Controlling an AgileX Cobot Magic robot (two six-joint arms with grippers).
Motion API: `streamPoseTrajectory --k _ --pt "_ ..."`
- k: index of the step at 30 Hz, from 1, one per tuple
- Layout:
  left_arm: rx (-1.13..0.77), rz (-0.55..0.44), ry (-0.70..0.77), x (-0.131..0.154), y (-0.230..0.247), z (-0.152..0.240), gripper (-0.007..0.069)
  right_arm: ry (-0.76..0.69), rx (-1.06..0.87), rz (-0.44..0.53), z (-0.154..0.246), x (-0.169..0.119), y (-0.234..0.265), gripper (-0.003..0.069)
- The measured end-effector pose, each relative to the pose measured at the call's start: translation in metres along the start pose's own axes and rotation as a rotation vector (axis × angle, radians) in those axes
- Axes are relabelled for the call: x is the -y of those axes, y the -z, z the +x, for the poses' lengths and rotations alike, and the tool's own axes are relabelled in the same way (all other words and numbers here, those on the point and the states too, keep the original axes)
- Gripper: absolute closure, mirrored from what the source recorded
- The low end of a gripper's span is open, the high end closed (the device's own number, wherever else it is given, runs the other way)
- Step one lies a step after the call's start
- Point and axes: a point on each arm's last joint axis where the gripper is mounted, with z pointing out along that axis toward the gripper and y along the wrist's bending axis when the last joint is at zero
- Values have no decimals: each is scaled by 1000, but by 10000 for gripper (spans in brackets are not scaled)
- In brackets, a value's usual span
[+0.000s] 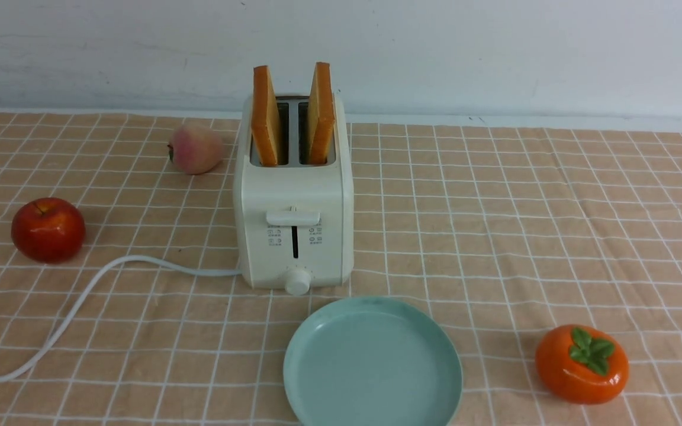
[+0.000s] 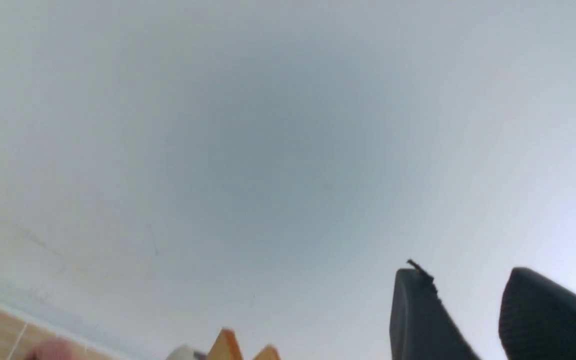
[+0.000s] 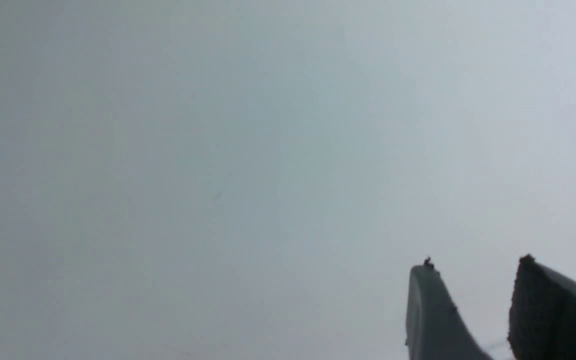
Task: Take toasted bread from bread machine on light coffee tablecloth place on plate.
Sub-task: 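Grasp the toast slice in the toaster and pull it up out of the slot with the right gripper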
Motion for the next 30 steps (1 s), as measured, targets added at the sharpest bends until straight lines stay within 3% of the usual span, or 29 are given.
streamPoseTrajectory --k 4,8,13,16,22,30 --pt "-269 -96 -22 8 -34 4 386 112 -230 119 -6 1 -41 419" --pt "-553 -227 -81 -7 -56 30 386 212 -383 207 12 14 -71 419" --pt "-774 -344 -107 -27 -70 56 386 126 -529 229 42 21 -94 419" --pt "-879 -394 -47 -34 -72 68 386 84 -668 158 69 15 -107 419" --pt "-1056 -432 25 -35 -67 82 386 84 -984 -203 118 -38 -161 419" --pt "-1141 -450 28 -35 -59 85 386 36 -1080 -389 163 -104 -255 403"
